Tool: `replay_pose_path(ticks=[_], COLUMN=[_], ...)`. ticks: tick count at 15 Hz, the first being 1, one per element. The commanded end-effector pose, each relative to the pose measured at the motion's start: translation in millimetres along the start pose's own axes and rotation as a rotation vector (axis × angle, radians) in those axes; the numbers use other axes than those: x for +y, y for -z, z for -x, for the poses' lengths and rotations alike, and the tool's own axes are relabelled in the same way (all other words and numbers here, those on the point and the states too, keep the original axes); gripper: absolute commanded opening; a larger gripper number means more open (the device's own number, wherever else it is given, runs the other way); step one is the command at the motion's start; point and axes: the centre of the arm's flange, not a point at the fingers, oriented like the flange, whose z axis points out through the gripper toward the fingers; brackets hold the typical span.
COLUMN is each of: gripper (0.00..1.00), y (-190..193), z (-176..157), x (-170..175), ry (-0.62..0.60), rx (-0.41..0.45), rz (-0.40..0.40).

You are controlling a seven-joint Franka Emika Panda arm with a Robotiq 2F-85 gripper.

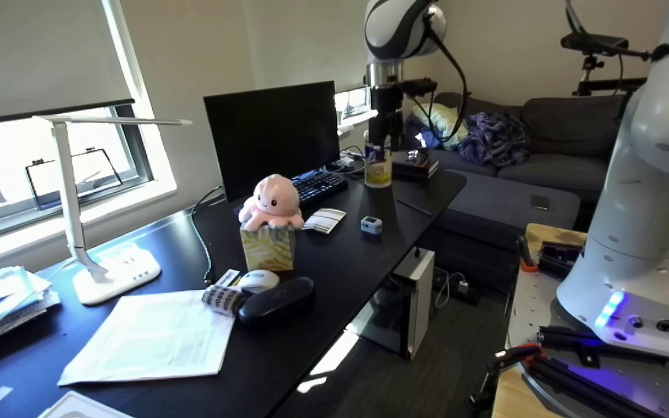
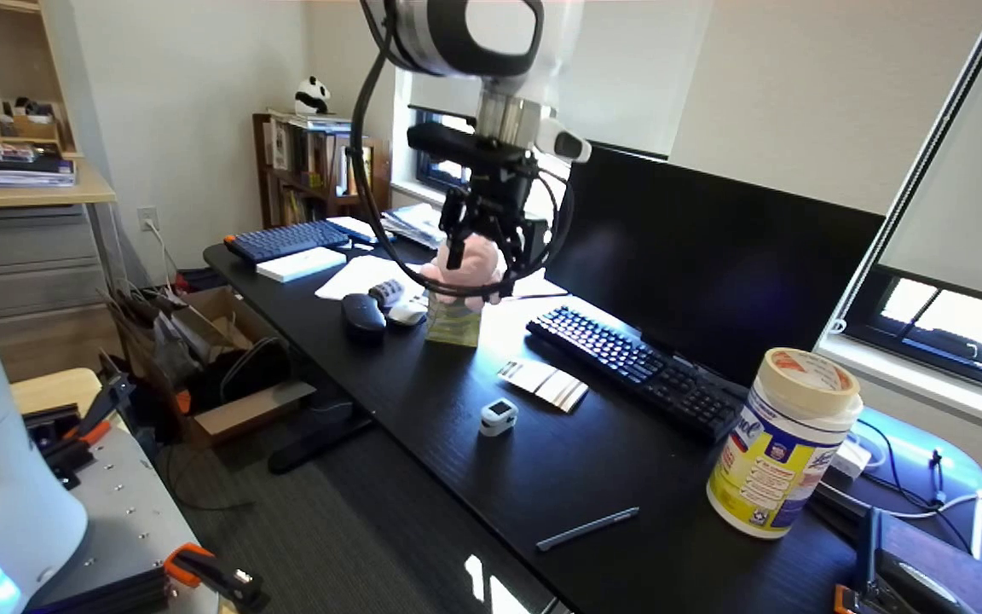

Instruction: Put the object in the middle of the masking tape

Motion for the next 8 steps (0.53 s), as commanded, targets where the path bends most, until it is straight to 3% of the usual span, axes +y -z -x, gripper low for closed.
replay_pose_path(ticks=[1,8], gripper=[1.0,1.0], y=[-53.0,-145.1], z=[-32.9,-35.8], x=[18.5,26.9], ry=[-0.031,-0.051], rx=[-0.018,-0.04], rz=[0.017,0.069])
